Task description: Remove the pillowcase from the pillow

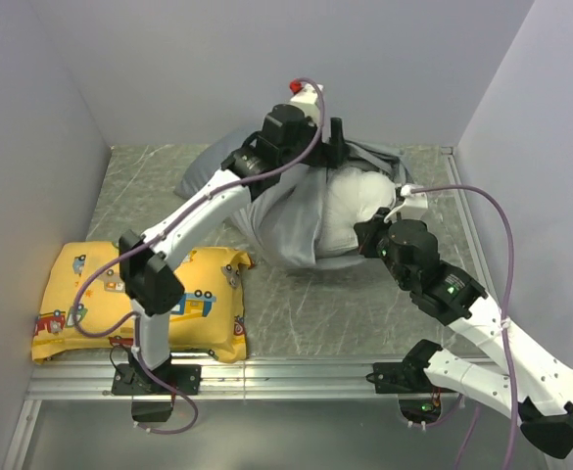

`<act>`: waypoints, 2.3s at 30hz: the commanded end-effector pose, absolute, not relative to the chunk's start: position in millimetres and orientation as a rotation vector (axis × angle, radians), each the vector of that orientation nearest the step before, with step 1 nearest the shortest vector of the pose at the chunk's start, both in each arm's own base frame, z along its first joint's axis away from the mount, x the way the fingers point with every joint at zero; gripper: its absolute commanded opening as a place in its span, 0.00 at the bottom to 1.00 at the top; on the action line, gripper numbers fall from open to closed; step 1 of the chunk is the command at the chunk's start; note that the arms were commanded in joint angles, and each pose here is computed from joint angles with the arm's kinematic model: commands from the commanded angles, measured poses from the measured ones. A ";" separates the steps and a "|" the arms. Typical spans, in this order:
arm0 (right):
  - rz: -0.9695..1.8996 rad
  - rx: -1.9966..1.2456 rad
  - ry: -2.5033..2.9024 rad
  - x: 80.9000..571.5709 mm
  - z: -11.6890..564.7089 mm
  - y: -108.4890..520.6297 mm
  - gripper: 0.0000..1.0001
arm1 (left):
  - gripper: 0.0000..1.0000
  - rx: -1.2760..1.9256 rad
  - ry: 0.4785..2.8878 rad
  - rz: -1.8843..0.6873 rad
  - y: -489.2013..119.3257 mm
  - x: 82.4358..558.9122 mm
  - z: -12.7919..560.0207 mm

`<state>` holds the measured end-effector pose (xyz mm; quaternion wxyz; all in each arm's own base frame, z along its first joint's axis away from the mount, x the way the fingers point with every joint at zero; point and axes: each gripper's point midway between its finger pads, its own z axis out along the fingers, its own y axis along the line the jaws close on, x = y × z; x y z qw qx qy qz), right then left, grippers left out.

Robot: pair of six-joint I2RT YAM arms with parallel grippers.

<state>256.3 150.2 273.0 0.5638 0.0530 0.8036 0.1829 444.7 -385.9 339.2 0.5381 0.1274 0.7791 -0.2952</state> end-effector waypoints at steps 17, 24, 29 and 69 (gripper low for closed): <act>0.603 0.192 1.655 262.2 389.1 160.8 0.00 | 0.99 0.259 1.789 -0.558 -341.4 267.0 413.0; 0.588 0.192 1.657 264.4 391.8 161.9 0.00 | 0.89 0.243 1.909 -0.271 -331.2 233.6 359.5; 0.548 0.218 1.648 261.8 394.3 149.9 0.00 | 0.58 0.110 1.915 -0.157 -294.8 234.7 351.4; 0.553 0.168 1.739 279.3 423.4 154.0 0.00 | 0.61 0.337 1.972 -0.894 -347.7 160.5 234.3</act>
